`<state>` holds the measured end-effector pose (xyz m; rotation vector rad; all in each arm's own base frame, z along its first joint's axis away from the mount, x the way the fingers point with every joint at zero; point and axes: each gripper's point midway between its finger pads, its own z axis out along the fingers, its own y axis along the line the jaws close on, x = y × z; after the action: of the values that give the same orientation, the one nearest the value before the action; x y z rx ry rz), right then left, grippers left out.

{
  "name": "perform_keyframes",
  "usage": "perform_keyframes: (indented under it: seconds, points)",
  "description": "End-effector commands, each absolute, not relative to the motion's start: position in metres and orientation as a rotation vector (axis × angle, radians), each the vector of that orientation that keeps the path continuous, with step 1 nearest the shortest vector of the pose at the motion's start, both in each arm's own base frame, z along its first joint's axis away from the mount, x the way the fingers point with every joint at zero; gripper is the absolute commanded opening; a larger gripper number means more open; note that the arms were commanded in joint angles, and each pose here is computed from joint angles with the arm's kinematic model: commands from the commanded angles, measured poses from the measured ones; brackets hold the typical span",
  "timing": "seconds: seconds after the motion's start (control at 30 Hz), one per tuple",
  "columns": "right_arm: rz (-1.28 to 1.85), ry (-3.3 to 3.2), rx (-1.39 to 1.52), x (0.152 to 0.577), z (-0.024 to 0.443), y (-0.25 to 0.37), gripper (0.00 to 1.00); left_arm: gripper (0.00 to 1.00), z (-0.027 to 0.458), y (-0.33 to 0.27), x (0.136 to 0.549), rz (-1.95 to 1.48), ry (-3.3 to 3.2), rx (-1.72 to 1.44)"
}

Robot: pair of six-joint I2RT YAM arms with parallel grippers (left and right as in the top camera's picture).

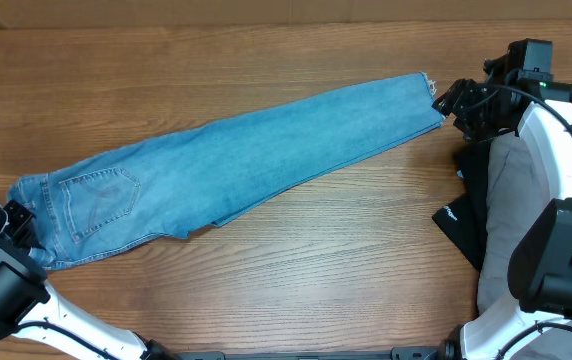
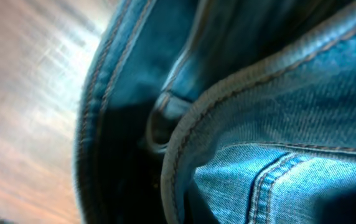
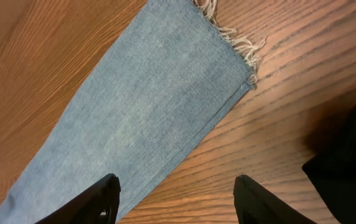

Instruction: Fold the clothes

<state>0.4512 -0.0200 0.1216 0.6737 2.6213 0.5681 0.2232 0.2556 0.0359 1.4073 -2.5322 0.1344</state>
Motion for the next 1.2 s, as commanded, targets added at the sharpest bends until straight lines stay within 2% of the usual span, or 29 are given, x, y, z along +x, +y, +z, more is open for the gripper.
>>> perform_keyframes:
  seconds: [0.0,0.3,0.57,0.77,1.03,1.1,1.17]
  points:
    - [0.530,2.601,0.641,0.456,0.127,-0.026,0.63,0.04,0.059,0.278,0.201,-0.041,-2.476,1.512]
    - [0.410,2.520,0.488,0.489,0.113,-0.042,0.63,0.04,0.060,0.285,0.198,0.072,-2.485,1.596]
    - [0.487,2.578,0.495,0.510,0.032,-0.036,0.63,0.05,0.059,0.281,0.211,0.126,-2.558,1.539]
    - [0.627,2.613,0.478,0.510,-0.005,-0.018,0.63,0.06,0.059,0.281,0.211,0.127,-2.569,1.521]
    - [0.685,2.687,0.479,0.496,-0.021,0.000,0.42,0.06,0.059,0.280,0.211,0.130,-2.574,1.512]
    - [0.688,2.714,0.490,0.490,-0.023,0.001,0.32,0.06,0.059,0.280,0.211,0.130,-2.573,1.511]
    - [0.689,2.725,0.508,0.486,-0.025,-0.002,0.16,0.06,0.059,0.280,0.211,0.131,-2.573,1.513]
